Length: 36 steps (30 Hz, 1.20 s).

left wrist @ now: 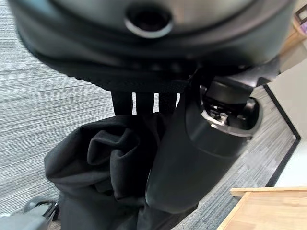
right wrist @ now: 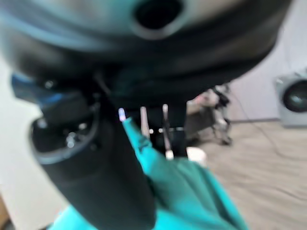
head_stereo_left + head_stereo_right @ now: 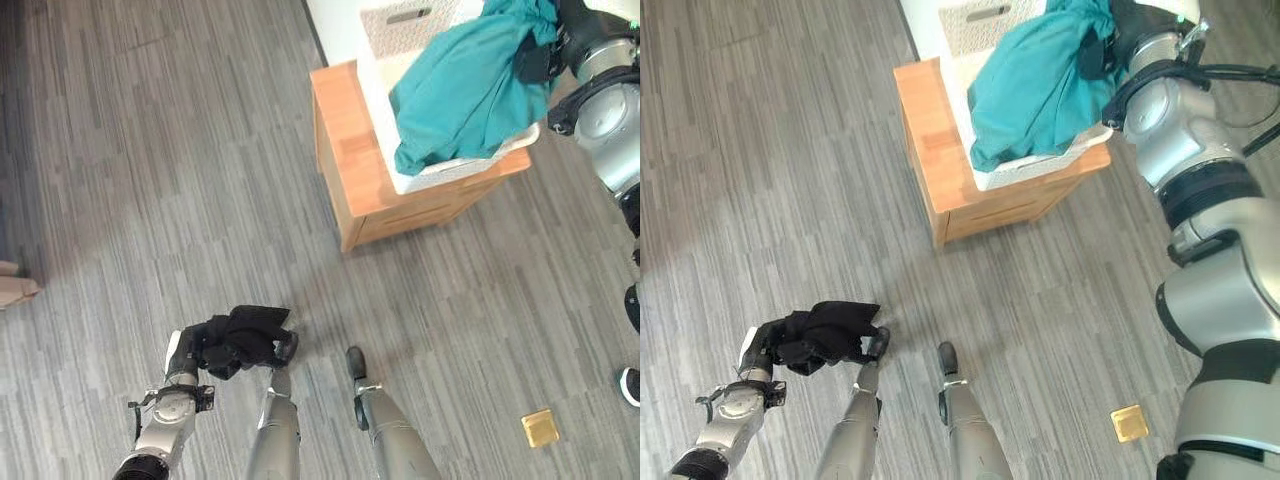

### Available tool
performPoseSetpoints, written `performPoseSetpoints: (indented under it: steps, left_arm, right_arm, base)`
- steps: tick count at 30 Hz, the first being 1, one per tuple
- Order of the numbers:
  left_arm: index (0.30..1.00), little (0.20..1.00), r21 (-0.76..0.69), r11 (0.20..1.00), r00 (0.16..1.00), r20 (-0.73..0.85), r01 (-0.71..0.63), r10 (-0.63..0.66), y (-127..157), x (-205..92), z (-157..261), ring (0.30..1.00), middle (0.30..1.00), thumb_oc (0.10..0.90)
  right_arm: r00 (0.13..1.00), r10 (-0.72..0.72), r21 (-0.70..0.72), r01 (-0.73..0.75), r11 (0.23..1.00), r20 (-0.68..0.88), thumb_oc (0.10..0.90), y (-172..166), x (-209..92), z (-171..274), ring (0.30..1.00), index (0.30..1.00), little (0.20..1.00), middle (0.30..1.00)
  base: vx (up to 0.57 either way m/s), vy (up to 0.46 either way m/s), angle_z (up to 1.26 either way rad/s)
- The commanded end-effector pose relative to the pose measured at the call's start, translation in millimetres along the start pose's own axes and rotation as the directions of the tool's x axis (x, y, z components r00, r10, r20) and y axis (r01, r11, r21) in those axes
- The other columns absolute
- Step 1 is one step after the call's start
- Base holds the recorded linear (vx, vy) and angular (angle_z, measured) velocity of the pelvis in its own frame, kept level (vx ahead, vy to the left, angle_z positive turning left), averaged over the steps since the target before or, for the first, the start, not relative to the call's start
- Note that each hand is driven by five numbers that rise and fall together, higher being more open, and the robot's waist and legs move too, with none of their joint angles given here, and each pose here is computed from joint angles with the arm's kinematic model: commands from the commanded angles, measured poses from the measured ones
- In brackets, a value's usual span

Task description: Pick up bed clothes into laundry basket.

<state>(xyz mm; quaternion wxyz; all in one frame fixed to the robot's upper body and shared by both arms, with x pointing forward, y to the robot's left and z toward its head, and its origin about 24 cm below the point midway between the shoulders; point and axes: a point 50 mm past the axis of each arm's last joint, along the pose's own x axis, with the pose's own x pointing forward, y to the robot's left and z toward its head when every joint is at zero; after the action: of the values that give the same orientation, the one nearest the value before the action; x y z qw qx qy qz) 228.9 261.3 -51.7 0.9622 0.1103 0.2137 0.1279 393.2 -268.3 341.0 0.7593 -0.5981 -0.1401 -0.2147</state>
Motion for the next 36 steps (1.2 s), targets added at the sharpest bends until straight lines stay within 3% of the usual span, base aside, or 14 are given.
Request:
performPoseSetpoints:
  steps: [1, 17, 21, 24, 25, 27, 28, 29, 31, 32, 33, 34, 35, 36]
  left_arm:
    - [0.3, 0.3, -0.002, 0.997, 0.98, 0.187, -0.073, 0.073, 36, 11, 45, 0.3, 0.3, 0.4]
    - [0.3, 0.3, -0.01, 0.992, 0.987, 0.105, -0.123, 0.123, 42, 11, 27, 0.3, 0.3, 0.4]
    - [0.3, 0.3, -0.096, 0.972, 0.956, 0.183, -0.213, 0.228, 59, 2, 44, 0.3, 0.3, 0.4]
    - [0.3, 0.3, -0.13, 0.945, 0.896, 0.3, -0.3, 0.326, 73, 2, 79, 0.3, 0.3, 0.4]
    - [0.3, 0.3, -0.146, 0.927, 0.851, 0.368, -0.344, 0.374, 77, 6, 103, 0.3, 0.3, 0.4]
    - [0.3, 0.3, -0.14, 0.906, 0.813, 0.403, -0.399, 0.42, 83, 8, 117, 0.3, 0.3, 0.4]
    - [0.3, 0.3, -0.137, 0.906, 0.813, 0.405, -0.4, 0.419, 84, 7, 117, 0.3, 0.3, 0.4]
    - [0.3, 0.3, -0.145, 0.895, 0.788, 0.431, -0.421, 0.44, 85, 9, 129, 0.3, 0.3, 0.4]
    - [0.3, 0.3, -0.165, 0.895, 0.739, 0.512, -0.414, 0.437, 77, 14, 162, 0.3, 0.3, 0.4]
    - [0.3, 0.3, -0.186, 0.911, 0.727, 0.554, -0.368, 0.407, 67, 14, 175, 0.3, 0.3, 0.4]
    - [0.3, 0.3, -0.283, 0.874, 0.507, 0.726, -0.396, 0.464, 129, -13, 269, 0.3, 0.3, 0.4]
    - [0.3, 0.3, -0.317, 0.898, 0.486, 0.76, -0.305, 0.433, 124, -21, 268, 0.3, 0.3, 0.4]
    - [0.3, 0.3, -0.317, 0.898, 0.49, 0.757, -0.304, 0.433, 125, -21, 265, 0.3, 0.3, 0.4]
    - [0.3, 0.3, -0.356, 0.895, 0.462, 0.767, -0.268, 0.444, 126, -33, 254, 0.3, 0.3, 0.4]
  right_arm:
    - [0.968, -0.25, 0.042, 0.249, 0.968, 0.018, 0.8, -65, 12, 15, 0.9, 0.9, 0.9, 0.9]
    - [0.901, -0.361, -0.05, 0.383, 0.922, 0.24, 0.8, -121, -1, 43, 0.9, 0.9, 0.9, 0.9]
    - [0.935, -0.273, 0.172, 0.237, 0.956, 0.228, 0.8, -46, -47, 3, 0.9, 0.9, 0.9, 0.9]
    - [0.992, 0.101, 0.337, -0.07, 0.939, -0.076, 0.8, 100, -137, -76, 0.9, 0.9, 0.9, 0.9]
    - [0.872, 0.368, 0.378, -0.238, 0.895, -0.322, 0.8, 173, -213, -123, 0.9, 0.9, 0.9, 0.9]
    - [0.652, 0.553, 0.367, -0.414, 0.833, -0.518, 0.8, 218, -306, -154, 0.9, 0.9, 0.9, 0.9]
    - [0.652, 0.554, 0.369, -0.413, 0.832, -0.518, 0.8, 219, -307, -154, 0.9, 0.9, 0.9, 0.9]
    - [0.495, 0.629, 0.401, -0.495, 0.771, -0.6, 0.8, 235, -357, -163, 0.9, 0.9, 0.9, 0.9]
    - [0.149, 0.655, 0.423, -0.654, 0.627, -0.74, 0.8, 240, -456, -180, 0.9, 0.9, 0.9, 0.9]
    - [0.051, 0.637, 0.448, -0.668, 0.594, -0.77, 0.8, 235, -481, -182, 0.9, 0.9, 0.9, 0.9]
    - [-0.079, 0.589, 0.471, -0.689, 0.551, -0.804, 0.8, 210, -515, -201, 0.9, 0.9, 0.9, 0.9]
    - [-0.195, 0.587, 0.555, -0.642, 0.53, -0.786, 0.8, 211, -541, -190, 0.9, 0.9, 0.9, 0.9]
    - [-0.195, 0.585, 0.552, -0.645, 0.528, -0.787, 0.8, 210, -542, -191, 0.9, 0.9, 0.9, 0.9]
    - [-0.396, 0.508, 0.631, -0.619, 0.468, -0.765, 0.8, 193, -591, -179, 0.9, 0.9, 0.9, 0.9]
  base:
    - [-0.01, 0.037, 0.17]
    - [0.02, 0.055, -0.06]
    - [0.0, 0.083, -0.59]
    - [0.04, 0.042, -0.45]
    - [0.07, 0.028, -0.46]
    - [0.03, 0.024, -0.37]
    - [0.0, 0.016, -0.34]
    - [0.0, 0.001, -0.26]
    - [0.01, 0.004, -0.22]
    - [0.04, 0.017, -0.2]
    - [-0.01, 0.02, -0.21]
    - [0.01, 0.023, -0.25]
    - [-0.05, 0.032, -0.26]
    - [-0.01, 0.033, -0.13]
